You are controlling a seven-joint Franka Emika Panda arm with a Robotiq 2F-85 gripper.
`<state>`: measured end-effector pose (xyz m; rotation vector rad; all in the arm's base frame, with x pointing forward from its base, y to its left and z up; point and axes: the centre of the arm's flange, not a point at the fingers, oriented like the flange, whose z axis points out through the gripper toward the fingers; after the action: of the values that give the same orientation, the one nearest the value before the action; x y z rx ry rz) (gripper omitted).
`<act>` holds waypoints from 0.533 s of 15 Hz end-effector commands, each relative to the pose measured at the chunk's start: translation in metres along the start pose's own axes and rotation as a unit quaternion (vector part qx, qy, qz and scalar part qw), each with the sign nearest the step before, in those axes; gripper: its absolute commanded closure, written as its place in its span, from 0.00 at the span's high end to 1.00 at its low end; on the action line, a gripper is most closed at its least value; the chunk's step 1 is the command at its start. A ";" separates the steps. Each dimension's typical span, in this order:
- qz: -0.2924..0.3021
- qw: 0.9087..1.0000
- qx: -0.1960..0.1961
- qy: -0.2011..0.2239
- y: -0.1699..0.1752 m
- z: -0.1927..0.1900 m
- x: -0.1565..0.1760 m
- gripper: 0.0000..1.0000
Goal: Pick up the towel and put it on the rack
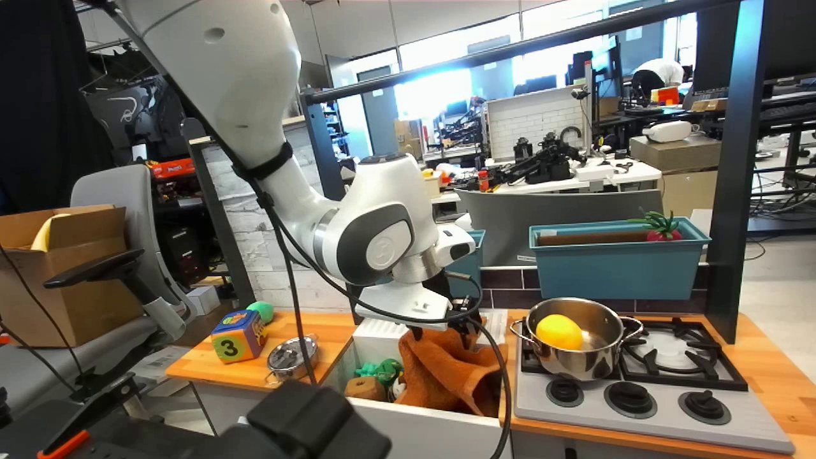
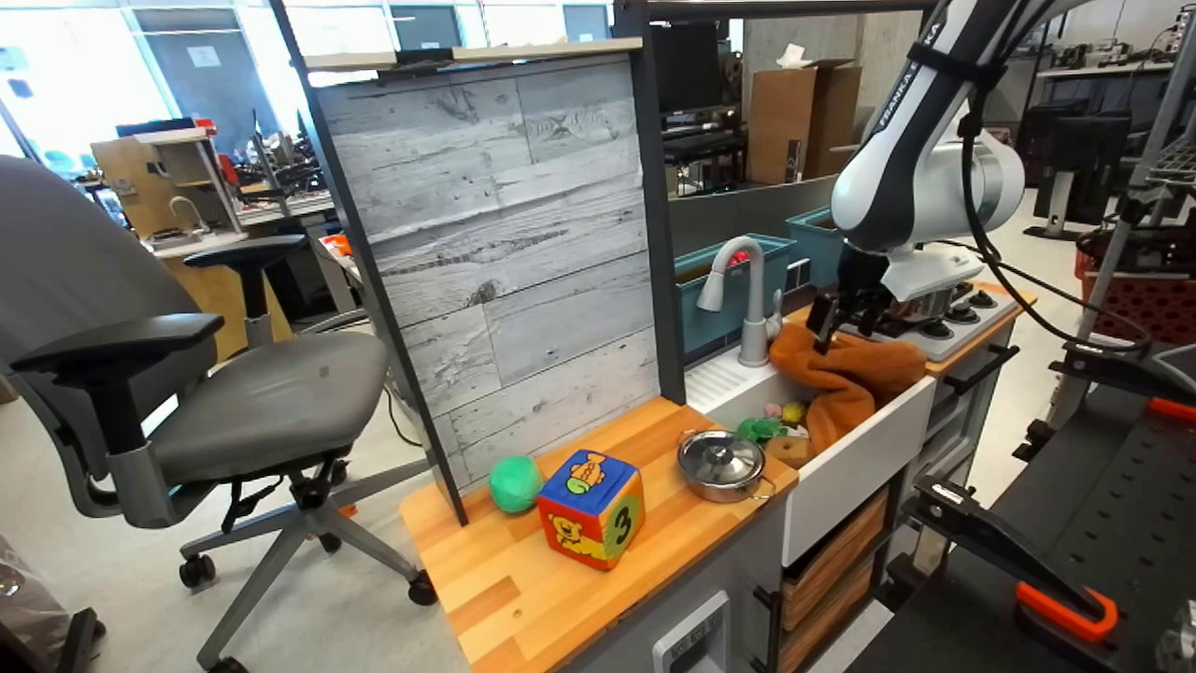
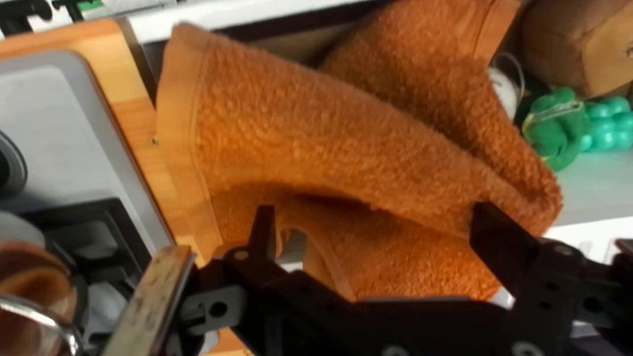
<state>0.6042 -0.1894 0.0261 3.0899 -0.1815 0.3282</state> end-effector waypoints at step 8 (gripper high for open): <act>0.024 0.999 0.029 0.000 0.013 0.028 0.031 1.00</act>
<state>0.6280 -0.2059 0.0070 3.0874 -0.1922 0.3837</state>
